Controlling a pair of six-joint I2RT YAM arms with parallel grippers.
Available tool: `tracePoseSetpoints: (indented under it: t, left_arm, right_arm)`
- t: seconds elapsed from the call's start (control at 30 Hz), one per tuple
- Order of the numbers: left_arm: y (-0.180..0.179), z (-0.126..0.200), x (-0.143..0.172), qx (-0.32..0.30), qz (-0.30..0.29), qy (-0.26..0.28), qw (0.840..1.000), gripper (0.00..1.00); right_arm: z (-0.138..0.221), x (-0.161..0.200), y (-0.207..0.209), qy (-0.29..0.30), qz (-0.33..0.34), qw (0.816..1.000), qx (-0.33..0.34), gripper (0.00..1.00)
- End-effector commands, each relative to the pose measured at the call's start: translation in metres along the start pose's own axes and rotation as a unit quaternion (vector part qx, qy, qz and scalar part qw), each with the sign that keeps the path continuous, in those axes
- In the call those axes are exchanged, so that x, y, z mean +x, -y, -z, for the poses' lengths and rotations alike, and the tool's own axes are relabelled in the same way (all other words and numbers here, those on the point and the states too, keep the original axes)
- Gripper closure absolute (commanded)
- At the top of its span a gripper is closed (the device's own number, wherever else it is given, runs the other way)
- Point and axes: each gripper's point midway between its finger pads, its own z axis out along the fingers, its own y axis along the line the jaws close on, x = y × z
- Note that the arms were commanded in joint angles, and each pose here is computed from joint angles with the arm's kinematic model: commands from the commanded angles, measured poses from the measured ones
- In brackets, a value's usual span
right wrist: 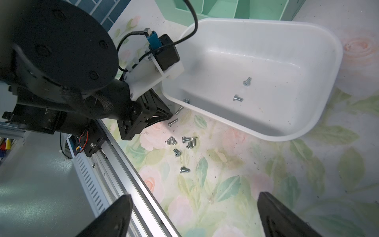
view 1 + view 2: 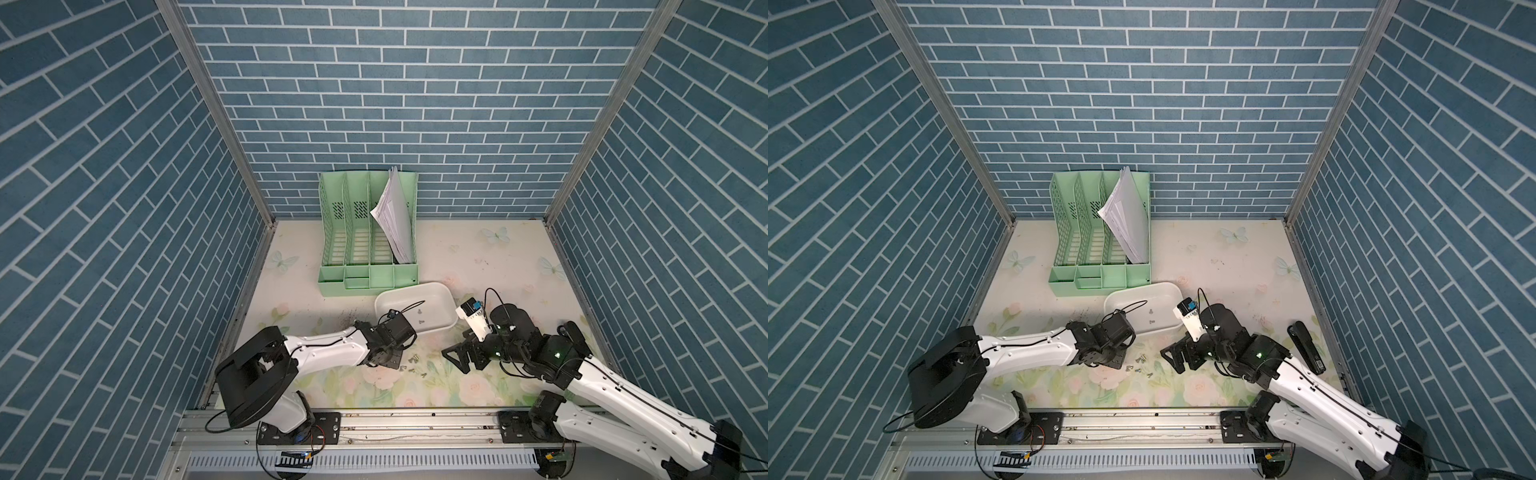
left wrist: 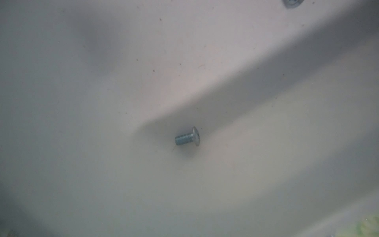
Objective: Put the screws on the desktop into the storage box
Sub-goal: Pick up the screw from the center of the board.
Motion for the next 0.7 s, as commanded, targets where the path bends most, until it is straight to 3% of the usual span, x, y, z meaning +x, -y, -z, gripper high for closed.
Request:
tracePoseSetpoints:
  t: [0.0,0.3,0.67]
  left_arm:
    - [-0.001,0.001,0.003,-0.004,-0.009,-0.004,1.000,0.87]
    - [0.002,0.015,0.001,0.008,-0.008,-0.001,1.000,0.88]
    - [0.028,0.078,-0.032,0.090,-0.005,0.059,0.994,0.89]
  right_arm:
    - [-0.001,0.004,0.000,-0.003,-0.010,1.000,-0.003,0.00]
    - [-0.001,0.004,0.000,-0.003,-0.010,1.000,-0.003,0.00]
    - [0.000,-0.001,0.000,0.006,-0.008,1.000,-0.002,0.00]
